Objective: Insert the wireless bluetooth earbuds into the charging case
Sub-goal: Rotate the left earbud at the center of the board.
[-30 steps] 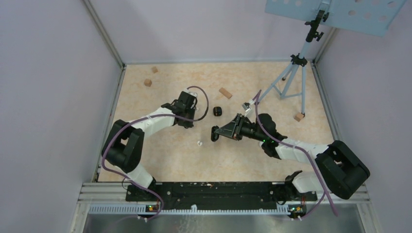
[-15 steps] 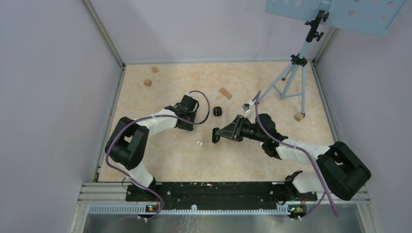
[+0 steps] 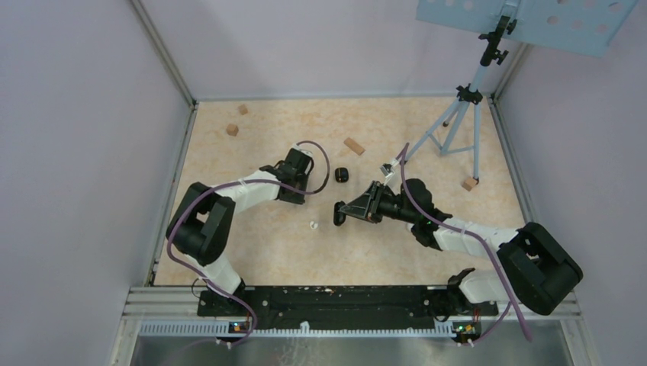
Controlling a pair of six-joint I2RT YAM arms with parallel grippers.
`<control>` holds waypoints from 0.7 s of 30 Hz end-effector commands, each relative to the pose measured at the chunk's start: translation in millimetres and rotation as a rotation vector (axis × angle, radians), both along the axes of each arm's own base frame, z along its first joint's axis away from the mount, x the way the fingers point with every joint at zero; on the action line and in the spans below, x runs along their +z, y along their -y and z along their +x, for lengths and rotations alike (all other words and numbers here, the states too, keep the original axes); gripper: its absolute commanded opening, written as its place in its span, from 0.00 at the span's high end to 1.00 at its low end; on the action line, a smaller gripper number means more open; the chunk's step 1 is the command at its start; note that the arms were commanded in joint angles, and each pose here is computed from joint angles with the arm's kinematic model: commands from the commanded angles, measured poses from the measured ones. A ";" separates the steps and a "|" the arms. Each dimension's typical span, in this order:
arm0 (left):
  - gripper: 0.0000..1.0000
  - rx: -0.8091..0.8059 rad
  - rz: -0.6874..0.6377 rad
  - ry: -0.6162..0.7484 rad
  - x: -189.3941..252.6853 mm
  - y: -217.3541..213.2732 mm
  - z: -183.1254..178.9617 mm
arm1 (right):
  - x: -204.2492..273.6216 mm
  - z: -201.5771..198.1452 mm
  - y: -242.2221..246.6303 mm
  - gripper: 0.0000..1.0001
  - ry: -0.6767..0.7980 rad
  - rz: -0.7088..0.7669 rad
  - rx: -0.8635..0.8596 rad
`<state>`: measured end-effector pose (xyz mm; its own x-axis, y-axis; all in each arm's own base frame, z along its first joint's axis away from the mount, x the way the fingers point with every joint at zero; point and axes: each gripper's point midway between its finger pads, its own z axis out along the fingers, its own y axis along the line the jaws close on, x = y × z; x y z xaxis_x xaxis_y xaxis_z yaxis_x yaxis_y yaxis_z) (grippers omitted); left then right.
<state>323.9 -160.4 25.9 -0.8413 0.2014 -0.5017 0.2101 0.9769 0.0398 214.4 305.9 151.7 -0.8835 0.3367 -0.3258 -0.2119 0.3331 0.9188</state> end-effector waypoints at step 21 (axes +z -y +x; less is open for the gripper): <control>0.56 0.662 -0.447 -0.008 25.5 4.5 -25.6 | 20.1 0.8 -2.6 1.00 0.070 0.048 0.021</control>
<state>288.8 -149.3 30.5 -0.8117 -0.3861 -0.4384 -0.3271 0.9222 -0.2065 212.9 306.4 152.2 -0.8867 0.3297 -0.3242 -0.2140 0.3288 0.9198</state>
